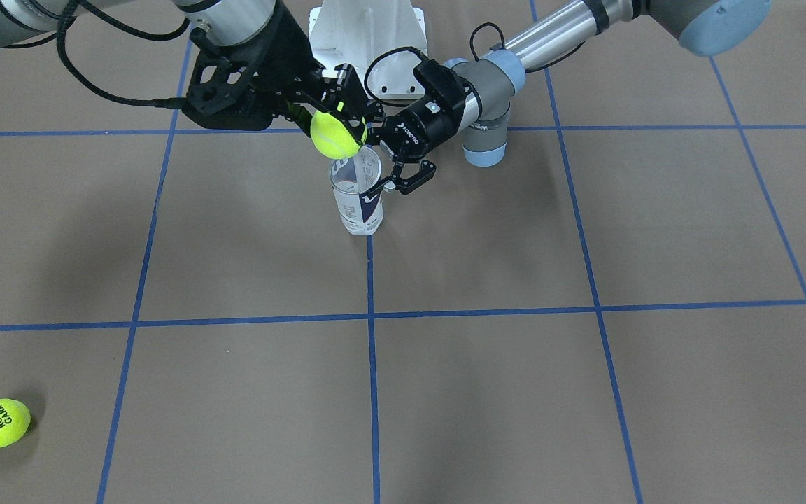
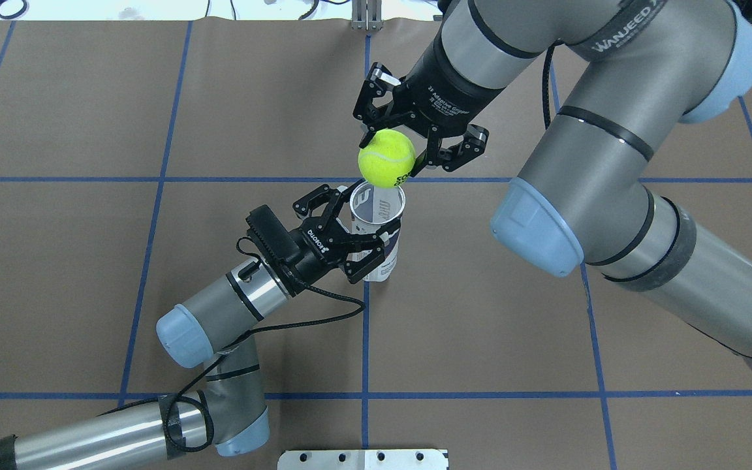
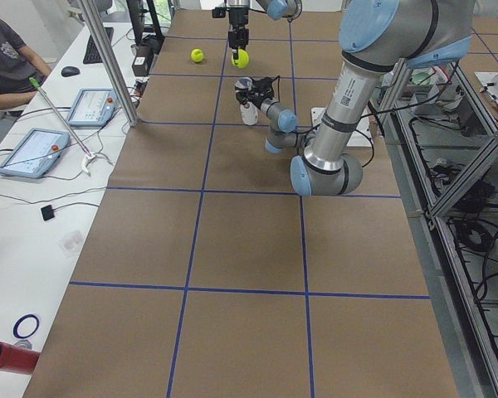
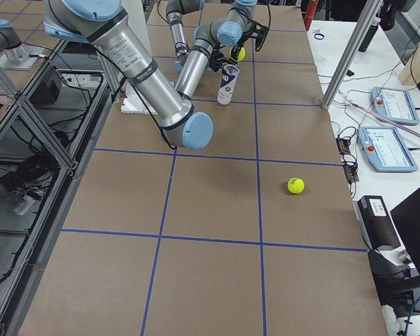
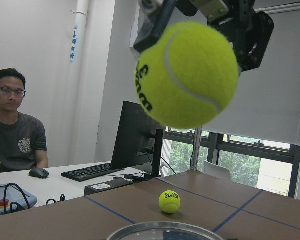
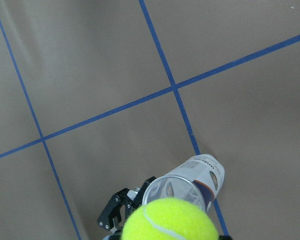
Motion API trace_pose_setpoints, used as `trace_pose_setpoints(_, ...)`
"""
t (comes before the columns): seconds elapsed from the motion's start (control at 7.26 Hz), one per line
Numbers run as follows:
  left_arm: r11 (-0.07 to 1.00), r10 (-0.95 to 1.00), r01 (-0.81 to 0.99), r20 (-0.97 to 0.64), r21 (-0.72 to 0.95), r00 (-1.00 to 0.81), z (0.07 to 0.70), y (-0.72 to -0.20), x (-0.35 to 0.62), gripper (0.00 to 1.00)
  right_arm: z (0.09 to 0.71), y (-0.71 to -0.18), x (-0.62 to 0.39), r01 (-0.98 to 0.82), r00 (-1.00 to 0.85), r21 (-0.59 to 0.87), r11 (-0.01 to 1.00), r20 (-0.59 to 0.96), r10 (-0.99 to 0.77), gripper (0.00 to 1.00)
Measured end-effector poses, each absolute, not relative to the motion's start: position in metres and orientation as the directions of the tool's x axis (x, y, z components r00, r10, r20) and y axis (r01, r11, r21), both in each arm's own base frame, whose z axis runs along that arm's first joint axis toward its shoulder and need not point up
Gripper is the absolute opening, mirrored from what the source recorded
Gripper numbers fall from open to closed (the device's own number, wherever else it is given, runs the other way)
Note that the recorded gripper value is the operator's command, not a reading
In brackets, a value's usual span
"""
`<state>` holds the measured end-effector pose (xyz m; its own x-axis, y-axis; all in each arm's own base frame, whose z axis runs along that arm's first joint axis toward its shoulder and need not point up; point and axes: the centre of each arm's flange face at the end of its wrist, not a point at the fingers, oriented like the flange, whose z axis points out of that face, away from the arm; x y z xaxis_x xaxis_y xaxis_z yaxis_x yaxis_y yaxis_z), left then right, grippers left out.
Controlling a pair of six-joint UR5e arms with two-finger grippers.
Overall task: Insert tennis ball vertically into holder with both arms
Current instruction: 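Carry the ball with the right gripper above the can's opening, then lower the ball into the can with the right gripper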
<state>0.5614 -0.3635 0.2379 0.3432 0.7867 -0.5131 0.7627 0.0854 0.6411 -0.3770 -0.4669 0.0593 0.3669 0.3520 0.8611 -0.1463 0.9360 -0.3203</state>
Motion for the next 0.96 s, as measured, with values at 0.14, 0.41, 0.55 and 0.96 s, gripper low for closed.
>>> trace_pose_setpoints(0.14, 0.086, 0.787, 0.762, -0.513, 0.641, 0.343, 0.238, -0.363, 0.562, 0.38, 0.059, -0.462, -0.386, -0.151, 0.372, -0.319, 0.936, 0.859, 0.353, 0.0)
trace_pose_setpoints(0.41, 0.087, 0.789, 0.764, -0.512, 0.639, 0.339, 0.238, -0.361, 0.562, 0.39, 0.063, -0.46, -0.4, -0.159, 0.386, -0.319, 0.934, 0.851, 0.356, 0.0)
trace_pose_setpoints(0.55, 0.087, 0.79, 0.767, -0.513, 0.636, 0.336, 0.237, -0.361, 0.562, 0.43, 0.066, -0.459, -0.407, -0.167, 0.394, -0.314, 0.935, 0.848, 0.355, 0.0)
trace_pose_setpoints(0.96, 0.086, 0.793, 0.774, -0.513, 0.628, 0.329, 0.239, -0.359, 0.561, 0.48, 0.07, -0.458, -0.419, -0.178, 0.408, -0.307, 0.935, 0.841, 0.354, 0.0)
